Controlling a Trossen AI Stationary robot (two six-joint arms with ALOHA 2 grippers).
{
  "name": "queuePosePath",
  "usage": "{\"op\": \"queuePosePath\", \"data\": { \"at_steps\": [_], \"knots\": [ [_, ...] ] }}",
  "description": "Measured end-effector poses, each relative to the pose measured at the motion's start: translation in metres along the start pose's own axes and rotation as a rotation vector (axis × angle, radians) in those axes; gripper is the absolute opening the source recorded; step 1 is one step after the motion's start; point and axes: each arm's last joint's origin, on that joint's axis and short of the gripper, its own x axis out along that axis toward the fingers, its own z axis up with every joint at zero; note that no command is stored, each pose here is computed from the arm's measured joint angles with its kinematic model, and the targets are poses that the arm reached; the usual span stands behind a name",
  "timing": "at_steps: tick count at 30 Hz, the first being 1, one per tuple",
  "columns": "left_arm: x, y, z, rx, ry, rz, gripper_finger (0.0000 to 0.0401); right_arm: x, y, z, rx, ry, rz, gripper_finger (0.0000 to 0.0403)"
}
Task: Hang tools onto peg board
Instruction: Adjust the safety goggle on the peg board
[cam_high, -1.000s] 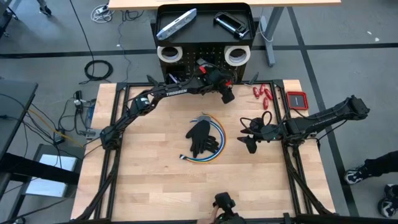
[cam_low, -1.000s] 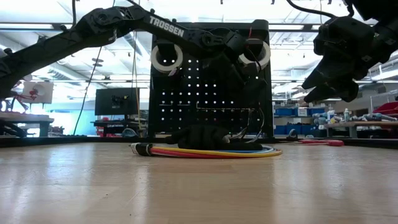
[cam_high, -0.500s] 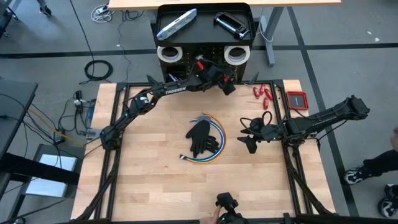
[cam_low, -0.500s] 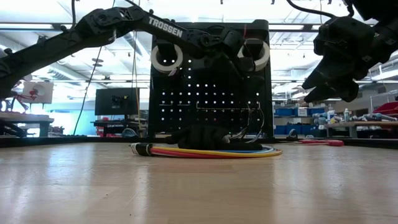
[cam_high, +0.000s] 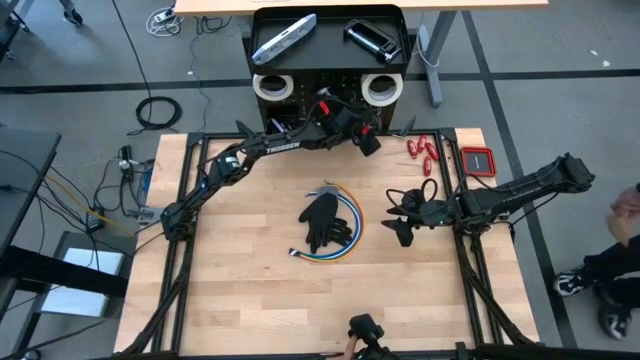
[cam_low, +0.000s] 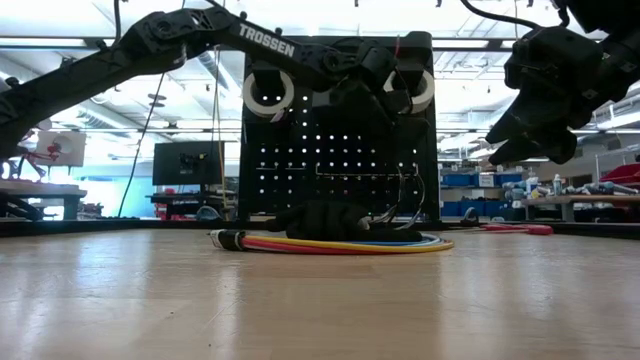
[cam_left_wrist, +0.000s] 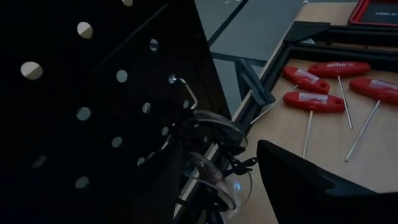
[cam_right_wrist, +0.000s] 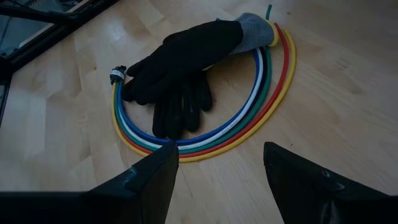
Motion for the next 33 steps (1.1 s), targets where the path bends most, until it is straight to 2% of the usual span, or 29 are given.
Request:
{"op": "queuePosePath", "data": {
  "at_steps": [13,24,33],
  "knots": [
    [-0.001,-0.003,-0.003,-0.04,0.037,-0.013,0.0211,0.0,0.0,0.0,-0.001,0.0,0.0,0.0245],
    [-0.002,-0.006,-0.003,-0.2,0.042,-0.002,0.0211,0.0,0.0,-0.001,0.001,0.014,0.012,0.0245],
    [-0.007,-0.018,-0.002,-0.221,0.046,0.01,0.0211,-0.002,0.004,-0.004,-0.011,0.027,0.033,0.0245]
  ]
}}
